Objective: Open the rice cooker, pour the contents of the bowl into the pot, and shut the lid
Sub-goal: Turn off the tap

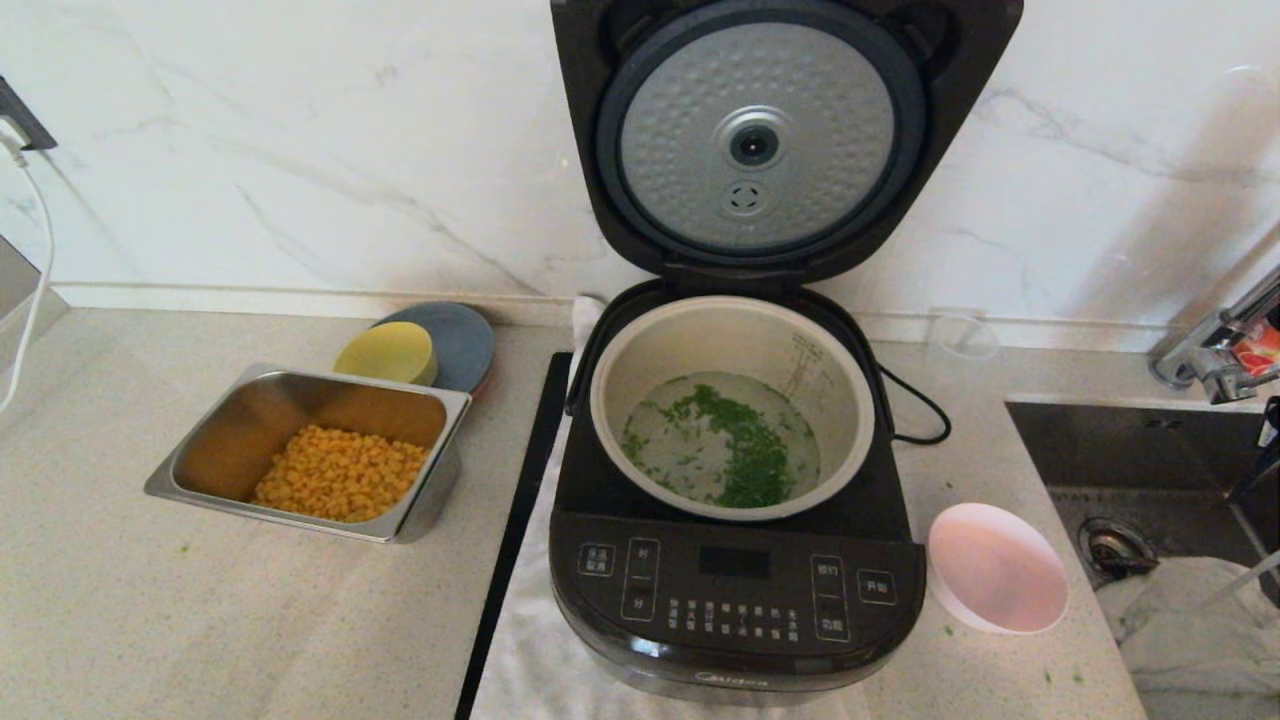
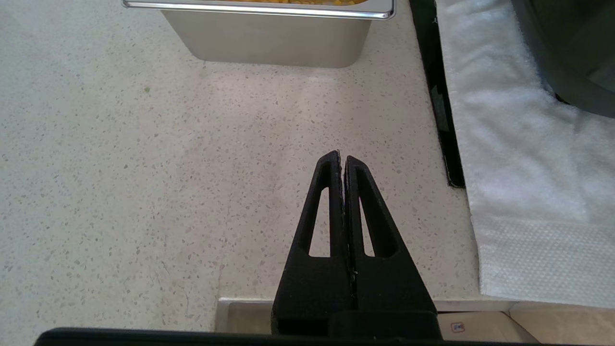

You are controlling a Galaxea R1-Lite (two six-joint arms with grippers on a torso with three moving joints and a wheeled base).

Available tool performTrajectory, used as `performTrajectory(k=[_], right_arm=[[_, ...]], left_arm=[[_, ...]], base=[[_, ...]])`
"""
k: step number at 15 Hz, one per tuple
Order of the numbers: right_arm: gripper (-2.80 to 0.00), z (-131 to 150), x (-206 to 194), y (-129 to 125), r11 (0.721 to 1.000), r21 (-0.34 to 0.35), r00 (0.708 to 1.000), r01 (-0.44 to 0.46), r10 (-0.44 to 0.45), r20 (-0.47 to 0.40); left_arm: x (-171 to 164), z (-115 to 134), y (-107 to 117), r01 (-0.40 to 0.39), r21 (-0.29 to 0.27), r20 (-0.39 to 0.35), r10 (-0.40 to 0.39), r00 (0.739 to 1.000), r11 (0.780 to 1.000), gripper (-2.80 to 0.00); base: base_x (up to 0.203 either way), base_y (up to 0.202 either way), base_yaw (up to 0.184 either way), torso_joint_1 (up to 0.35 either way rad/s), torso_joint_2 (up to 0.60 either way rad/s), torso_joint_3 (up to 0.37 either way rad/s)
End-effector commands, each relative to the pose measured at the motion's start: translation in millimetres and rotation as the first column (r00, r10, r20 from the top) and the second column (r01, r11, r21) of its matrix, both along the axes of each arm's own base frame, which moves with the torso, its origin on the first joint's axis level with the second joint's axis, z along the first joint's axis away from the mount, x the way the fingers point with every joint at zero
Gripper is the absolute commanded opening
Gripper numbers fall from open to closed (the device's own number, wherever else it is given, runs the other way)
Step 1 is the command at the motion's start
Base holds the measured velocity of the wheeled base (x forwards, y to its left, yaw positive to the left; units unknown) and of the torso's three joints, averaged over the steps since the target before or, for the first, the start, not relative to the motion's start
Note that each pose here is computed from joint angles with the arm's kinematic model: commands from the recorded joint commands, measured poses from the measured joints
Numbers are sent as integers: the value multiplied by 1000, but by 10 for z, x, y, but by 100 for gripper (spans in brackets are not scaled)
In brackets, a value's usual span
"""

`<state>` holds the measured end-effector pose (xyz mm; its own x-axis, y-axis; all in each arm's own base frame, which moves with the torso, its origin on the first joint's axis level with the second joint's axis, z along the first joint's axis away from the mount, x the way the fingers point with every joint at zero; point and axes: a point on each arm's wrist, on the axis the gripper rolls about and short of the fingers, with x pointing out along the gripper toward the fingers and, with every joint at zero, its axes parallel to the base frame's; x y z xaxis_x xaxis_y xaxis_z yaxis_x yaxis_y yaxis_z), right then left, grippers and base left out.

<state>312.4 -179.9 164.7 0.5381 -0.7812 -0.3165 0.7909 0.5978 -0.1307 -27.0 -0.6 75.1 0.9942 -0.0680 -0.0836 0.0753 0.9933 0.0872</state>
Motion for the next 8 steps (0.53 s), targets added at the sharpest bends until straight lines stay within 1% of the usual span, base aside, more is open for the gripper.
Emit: performTrajectory(k=[1,3,6,8], right_arm=[[-280,-82,94,-59,1000,2,1000,12,-12,-10],[-280,-97,164,-108,999,-16,999,42,-42,-6],[-280,-115,280,-183,998,-46,999,50,-50,15],[-280,-163,338,-218,997,-51,998,61,-60,14]], left_arm=[[-1,0,0,1,0,1,-1,1000,1000,-280],[-1,0,0,1,0,1,-1,1000,1000,-280],[-1,-1,0,1,0,0,-1,1000,1000,-280],[-1,0,0,1,0,1,-1,1000,1000,-280]], base=[[0,0,0,0,0,0],[0,0,0,0,0,0],[0,0,0,0,0,0],[0,0,0,0,0,0]])
